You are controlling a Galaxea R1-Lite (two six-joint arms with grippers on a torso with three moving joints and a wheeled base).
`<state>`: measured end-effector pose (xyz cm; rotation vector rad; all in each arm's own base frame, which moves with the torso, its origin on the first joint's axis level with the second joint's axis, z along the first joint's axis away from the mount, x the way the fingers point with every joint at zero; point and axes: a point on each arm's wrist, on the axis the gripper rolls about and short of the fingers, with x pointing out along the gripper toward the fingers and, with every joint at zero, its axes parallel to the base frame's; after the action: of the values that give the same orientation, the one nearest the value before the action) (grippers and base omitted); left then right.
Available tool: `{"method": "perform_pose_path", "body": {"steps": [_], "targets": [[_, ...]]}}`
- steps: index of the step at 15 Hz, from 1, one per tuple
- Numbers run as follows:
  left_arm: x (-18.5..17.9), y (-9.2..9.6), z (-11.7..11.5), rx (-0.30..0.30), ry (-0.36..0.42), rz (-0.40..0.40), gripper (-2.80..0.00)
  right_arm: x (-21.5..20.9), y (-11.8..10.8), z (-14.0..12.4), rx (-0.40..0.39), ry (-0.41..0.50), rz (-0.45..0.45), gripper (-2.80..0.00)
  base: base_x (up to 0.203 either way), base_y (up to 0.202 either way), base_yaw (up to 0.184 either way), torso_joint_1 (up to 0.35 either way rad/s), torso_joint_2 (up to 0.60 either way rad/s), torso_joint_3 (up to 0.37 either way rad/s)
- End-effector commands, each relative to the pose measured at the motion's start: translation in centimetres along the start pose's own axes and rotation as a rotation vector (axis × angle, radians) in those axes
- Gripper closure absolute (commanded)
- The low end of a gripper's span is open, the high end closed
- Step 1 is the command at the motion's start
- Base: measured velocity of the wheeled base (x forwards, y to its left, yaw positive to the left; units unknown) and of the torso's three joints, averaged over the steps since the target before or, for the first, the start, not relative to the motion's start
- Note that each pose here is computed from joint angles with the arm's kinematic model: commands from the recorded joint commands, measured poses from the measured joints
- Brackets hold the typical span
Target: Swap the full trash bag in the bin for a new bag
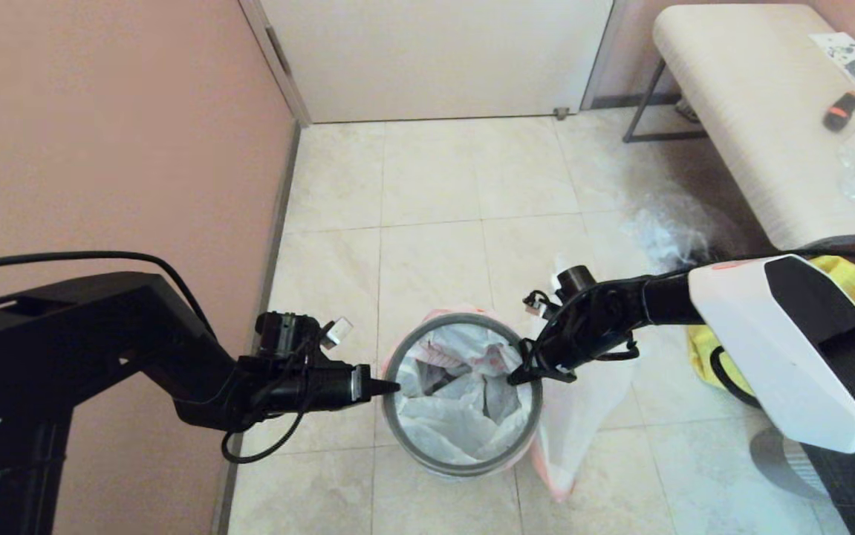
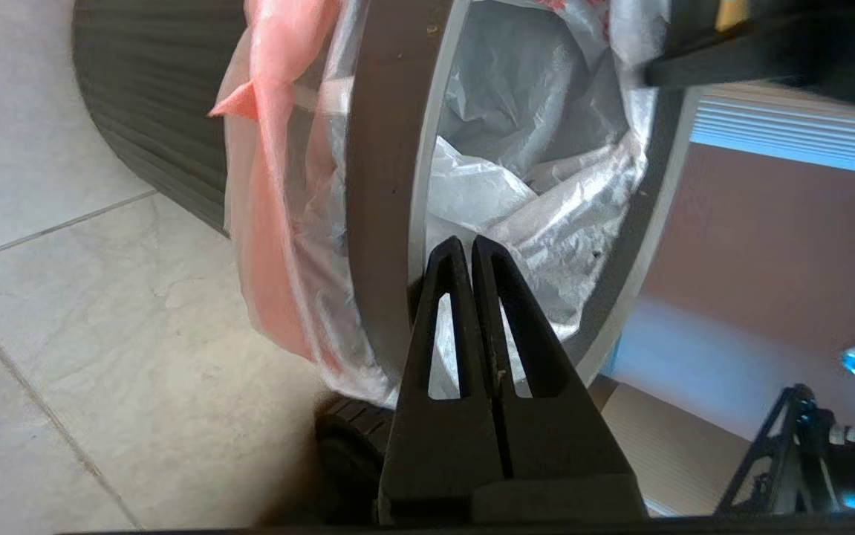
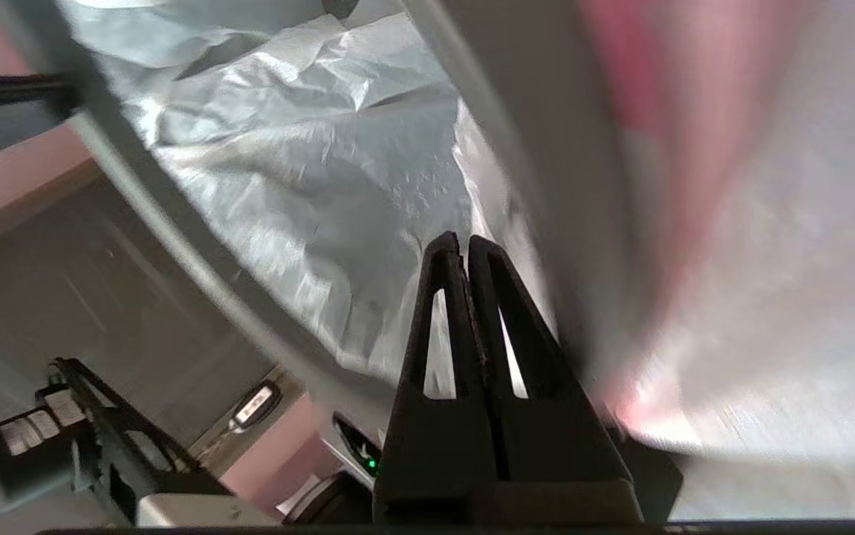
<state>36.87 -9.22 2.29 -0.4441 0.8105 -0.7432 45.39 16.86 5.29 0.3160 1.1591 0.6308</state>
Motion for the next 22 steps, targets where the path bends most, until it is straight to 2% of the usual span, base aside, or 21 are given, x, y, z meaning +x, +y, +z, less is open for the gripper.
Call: {"method": "perform_pose_path", "body": {"steps": [1,4,7,10,12,13,14,15,18,20,22], "targets": [[0.0,0.1,0.0,-0.003,0.001,0.0,0.0,1.9,-1.6,-0.5,0.027,0.027,-0.018,0.0,0.0,0.0,0.0,0.0,0.0,0.0],[0.1,0.1,0.1,-0.001,-0.002,-0.001,0.0,1.6,-1.7,-0.4,0.027,0.022,-0.019,0.0,0.0,0.0,0.0,0.0,0.0,0.0],[0.1,0.1,0.0,-0.002,-0.001,0.0,0.0,-0.7,0.5,-0.1,0.004,-0.002,-0.006,0.0,0.0,0.0,0.0,0.0,0.0,0.0],[0.2,0.0,-0.1,0.001,-0.003,0.014,0.0,-5.6,5.6,-0.3,-0.058,-0.038,0.028,0.0,0.0,0.0,0.0,0.0,0.0,0.0],[-0.1,-0.2,0.0,0.015,-0.005,0.012,0.0,-9.4,10.0,-1.6,-0.112,-0.047,0.059,0.0,0.0,0.0,0.0,0.0,0.0,0.0],[-0.6,-0.9,0.2,0.034,-0.016,0.006,0.0,-11.2,11.8,-2.4,-0.137,-0.047,0.07,0.0,0.0,0.0,0.0,0.0,0.0,0.0],[-1.5,-2.0,0.8,0.057,-0.04,-0.002,0.0,-13.3,13.8,-3.4,-0.163,-0.056,0.055,0.0,0.0,0.0,0.0,0.0,0.0,0.0],[-2.8,-3.4,1.5,0.079,-0.073,-0.007,0.0,-15.2,15.2,-4.4,-0.181,-0.084,-0.012,0.0,0.0,0.0,0.0,0.0,0.0,0.0],[-8.4,-9.6,3.6,0.163,-0.211,0.017,0.0,-21.5,17.2,-6.9,-0.15,-0.251,-0.332,0.0,0.0,0.0,0.0,0.0,0.0,0.0],[-12.8,-14.8,3.9,0.216,-0.343,0.119,0.0,-25.8,17.5,-9.2,-0.105,-0.367,-0.512,0.0,0.0,0.0,0.0,0.0,0.0,0.0],[-17.5,-19.2,3.0,0.244,-0.491,0.26,0.0,-29.8,17.6,-12.6,-0.09,-0.441,-0.586,0.0,0.0,0.0,0.0,0.0,0.0,0.0]]}}
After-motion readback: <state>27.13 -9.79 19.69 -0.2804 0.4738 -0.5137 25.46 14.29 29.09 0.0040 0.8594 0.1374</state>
